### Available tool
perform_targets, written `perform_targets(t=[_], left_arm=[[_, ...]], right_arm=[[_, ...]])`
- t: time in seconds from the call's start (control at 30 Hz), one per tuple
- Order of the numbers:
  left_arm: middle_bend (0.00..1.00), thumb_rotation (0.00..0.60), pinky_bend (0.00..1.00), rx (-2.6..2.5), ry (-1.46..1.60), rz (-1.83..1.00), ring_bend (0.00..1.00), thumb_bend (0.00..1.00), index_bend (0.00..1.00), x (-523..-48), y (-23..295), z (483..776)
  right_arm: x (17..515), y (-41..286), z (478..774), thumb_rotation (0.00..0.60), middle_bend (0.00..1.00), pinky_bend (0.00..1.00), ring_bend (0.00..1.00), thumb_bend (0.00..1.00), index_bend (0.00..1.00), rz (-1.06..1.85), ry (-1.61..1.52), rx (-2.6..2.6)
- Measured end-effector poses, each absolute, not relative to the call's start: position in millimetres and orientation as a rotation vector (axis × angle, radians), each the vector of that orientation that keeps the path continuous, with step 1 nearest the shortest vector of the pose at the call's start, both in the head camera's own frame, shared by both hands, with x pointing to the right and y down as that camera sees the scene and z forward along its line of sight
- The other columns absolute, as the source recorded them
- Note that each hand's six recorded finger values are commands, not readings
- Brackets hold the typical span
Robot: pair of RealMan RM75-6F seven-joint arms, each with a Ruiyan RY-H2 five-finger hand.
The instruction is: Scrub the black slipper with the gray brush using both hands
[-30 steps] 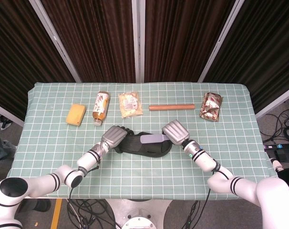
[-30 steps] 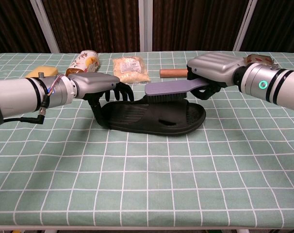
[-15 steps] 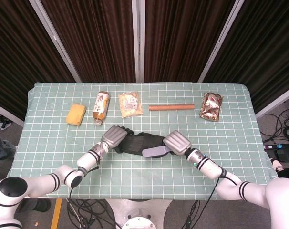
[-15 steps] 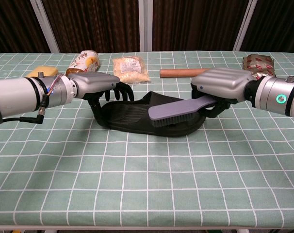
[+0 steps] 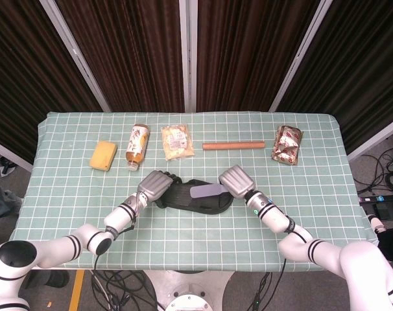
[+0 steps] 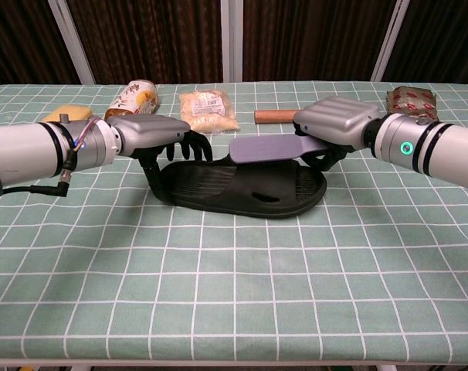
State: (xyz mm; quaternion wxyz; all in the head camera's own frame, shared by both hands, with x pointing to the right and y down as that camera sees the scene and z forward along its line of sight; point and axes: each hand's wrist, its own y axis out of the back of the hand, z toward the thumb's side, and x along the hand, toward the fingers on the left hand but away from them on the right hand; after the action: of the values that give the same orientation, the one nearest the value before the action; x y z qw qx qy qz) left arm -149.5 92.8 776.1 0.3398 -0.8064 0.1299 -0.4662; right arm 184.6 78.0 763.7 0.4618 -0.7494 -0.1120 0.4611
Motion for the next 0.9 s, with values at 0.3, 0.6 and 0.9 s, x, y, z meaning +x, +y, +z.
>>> perform_targets(t=[0.3, 0.6, 0.9], left_arm=[[0.4, 0.6, 0.36, -2.097, 0.344, -1.208, 0.3, 0.11, 0.38, -149, 92, 774], [0.13, 0.6, 0.27, -2.096, 0.332, -1.199, 0.06, 0.11, 0.16, -148, 92, 768], [0.05, 0.6, 0.2, -2.088, 0.424, -1.166, 0.0, 0.11, 0.13, -159, 81, 747]], right_arm=[[207, 108, 752, 0.6, 1.0, 1.0, 0.97, 0.64, 1.0, 1.1, -0.182, -1.913], [235, 92, 718, 0.6, 1.0, 1.0, 0.97, 0.64, 1.0, 1.085, -0.343, -1.935], [286, 73, 729, 0.6, 1.0, 1.0, 0.96, 0.63, 1.0, 1.309, -0.428, -1.867]])
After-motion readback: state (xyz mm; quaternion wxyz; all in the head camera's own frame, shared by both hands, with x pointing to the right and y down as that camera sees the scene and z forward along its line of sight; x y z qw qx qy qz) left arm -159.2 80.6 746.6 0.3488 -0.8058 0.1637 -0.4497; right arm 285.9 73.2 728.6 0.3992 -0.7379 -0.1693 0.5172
